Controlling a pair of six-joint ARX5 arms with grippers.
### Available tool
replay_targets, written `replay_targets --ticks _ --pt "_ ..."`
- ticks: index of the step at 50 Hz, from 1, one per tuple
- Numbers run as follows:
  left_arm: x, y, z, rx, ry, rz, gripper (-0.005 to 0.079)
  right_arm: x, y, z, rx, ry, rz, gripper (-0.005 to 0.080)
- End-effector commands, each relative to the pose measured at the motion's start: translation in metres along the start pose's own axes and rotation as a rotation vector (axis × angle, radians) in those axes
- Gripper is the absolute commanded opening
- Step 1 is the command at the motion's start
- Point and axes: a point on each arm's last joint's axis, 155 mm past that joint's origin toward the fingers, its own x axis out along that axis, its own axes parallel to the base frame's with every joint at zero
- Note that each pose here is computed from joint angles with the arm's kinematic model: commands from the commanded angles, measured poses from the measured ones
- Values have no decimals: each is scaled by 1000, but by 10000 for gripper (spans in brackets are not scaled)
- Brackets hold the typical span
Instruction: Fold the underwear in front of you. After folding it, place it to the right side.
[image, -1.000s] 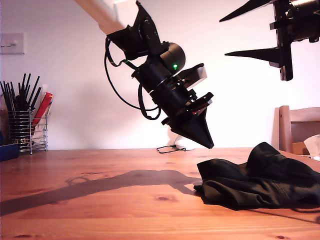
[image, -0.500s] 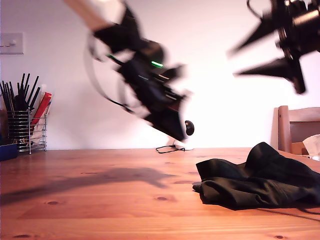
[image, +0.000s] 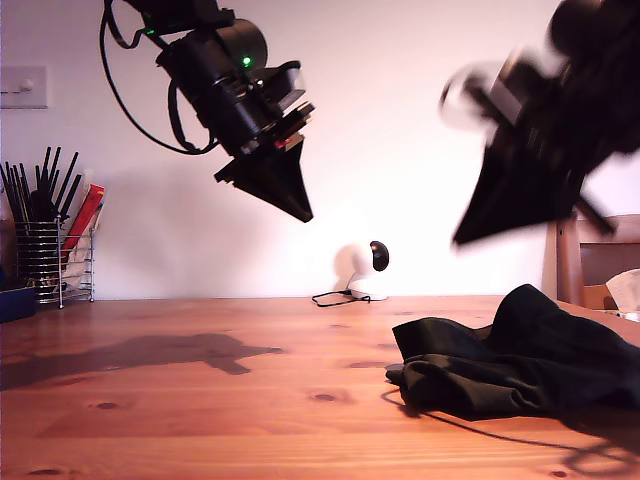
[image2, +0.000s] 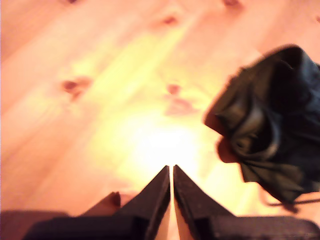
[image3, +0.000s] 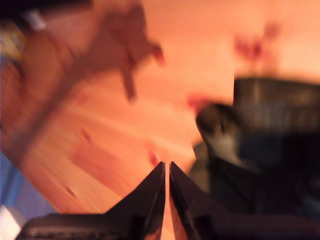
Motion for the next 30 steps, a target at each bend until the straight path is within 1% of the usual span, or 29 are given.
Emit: replay_targets --ticks 1,6,20,30 --pt "9 6 -9 -20 26 -4 -19 11 -11 -7 9 34 -32 -13" --pt "9 6 -10 -23 29 -5 -19 23 -22 -16 6 69 -75 -13" --pt "9 4 -15 -31 48 -11 -19 46 -39 -33 3 134 -102 -13" --pt "9 4 -16 -32 51 -11 -19 48 -67 -46 -14 180 -223 -13"
